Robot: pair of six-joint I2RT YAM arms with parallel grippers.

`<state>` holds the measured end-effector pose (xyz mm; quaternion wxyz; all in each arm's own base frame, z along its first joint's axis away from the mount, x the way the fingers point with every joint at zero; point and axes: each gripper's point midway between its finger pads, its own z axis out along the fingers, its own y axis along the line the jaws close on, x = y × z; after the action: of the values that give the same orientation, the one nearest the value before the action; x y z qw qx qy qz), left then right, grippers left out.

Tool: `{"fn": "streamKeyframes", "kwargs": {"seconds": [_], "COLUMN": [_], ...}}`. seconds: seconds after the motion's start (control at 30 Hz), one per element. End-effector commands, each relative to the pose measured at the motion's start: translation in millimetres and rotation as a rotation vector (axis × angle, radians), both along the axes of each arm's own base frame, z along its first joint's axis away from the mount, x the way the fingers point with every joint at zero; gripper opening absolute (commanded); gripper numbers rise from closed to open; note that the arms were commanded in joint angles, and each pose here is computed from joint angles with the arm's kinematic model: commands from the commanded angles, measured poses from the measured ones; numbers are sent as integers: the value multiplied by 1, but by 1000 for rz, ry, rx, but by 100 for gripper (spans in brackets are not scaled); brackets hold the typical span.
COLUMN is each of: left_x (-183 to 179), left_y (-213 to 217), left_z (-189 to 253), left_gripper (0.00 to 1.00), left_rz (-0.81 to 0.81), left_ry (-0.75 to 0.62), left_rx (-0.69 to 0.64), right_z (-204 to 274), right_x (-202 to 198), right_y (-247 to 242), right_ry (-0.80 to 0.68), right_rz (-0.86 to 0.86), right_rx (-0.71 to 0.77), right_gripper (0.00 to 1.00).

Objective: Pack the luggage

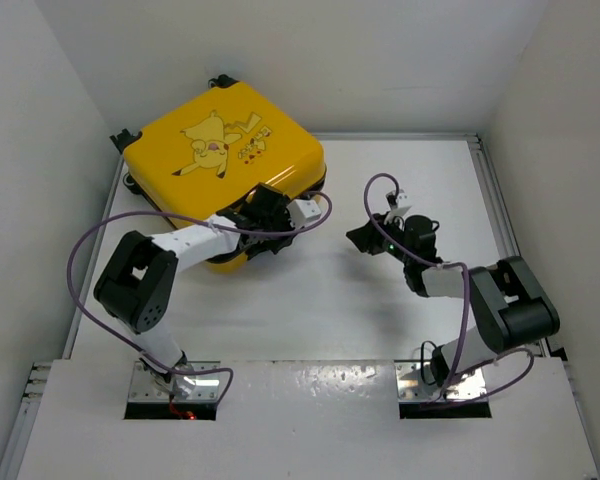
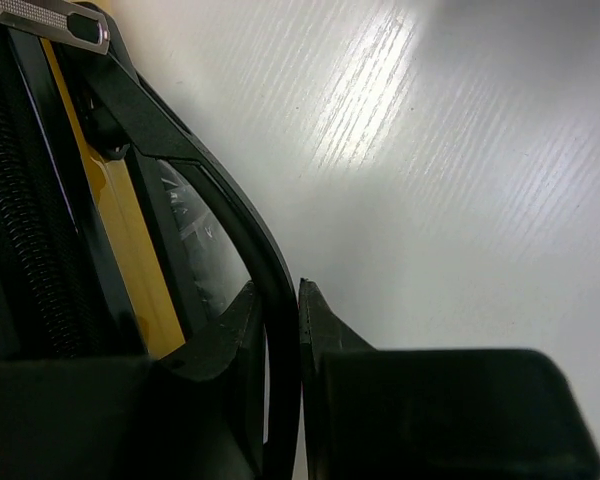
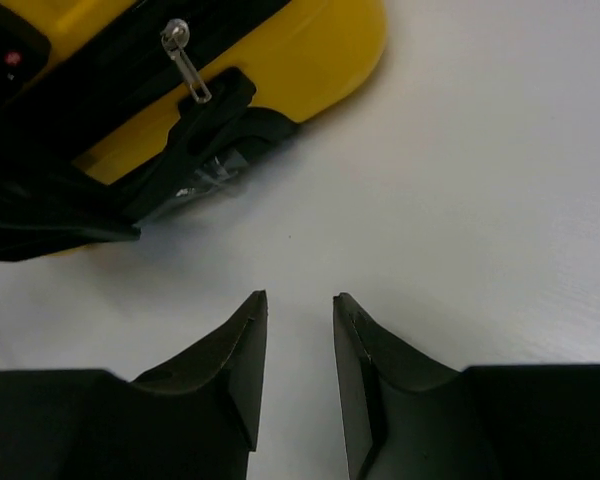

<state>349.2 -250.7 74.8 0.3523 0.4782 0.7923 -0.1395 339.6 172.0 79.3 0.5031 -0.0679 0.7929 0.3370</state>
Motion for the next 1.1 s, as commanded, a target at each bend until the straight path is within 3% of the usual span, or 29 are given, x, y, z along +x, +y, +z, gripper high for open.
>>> {"fn": "streamKeyframes", "kwargs": {"seconds": [0.0, 0.27, 0.7, 1.07], "left_x": [-22, -15, -29, -28], "left_y": [25, 22, -6, -10], "left_z": [-36, -27, 33, 44], "left_gripper": [0, 0, 0, 0], "left_rz": [-39, 34, 35, 55], "left_ry": [127, 157, 229, 264], "left_rx": [52, -11, -244, -286], "right_z": [43, 54, 58, 66], "right_x": [35, 59, 80, 52], "right_y": [9, 54, 96, 136], "right_ry": [-145, -209, -262, -340], "right_rz": [-81, -131, -112, 64], "right_rx": [63, 43, 69, 111], "right_gripper": [33, 45, 47, 47]}}
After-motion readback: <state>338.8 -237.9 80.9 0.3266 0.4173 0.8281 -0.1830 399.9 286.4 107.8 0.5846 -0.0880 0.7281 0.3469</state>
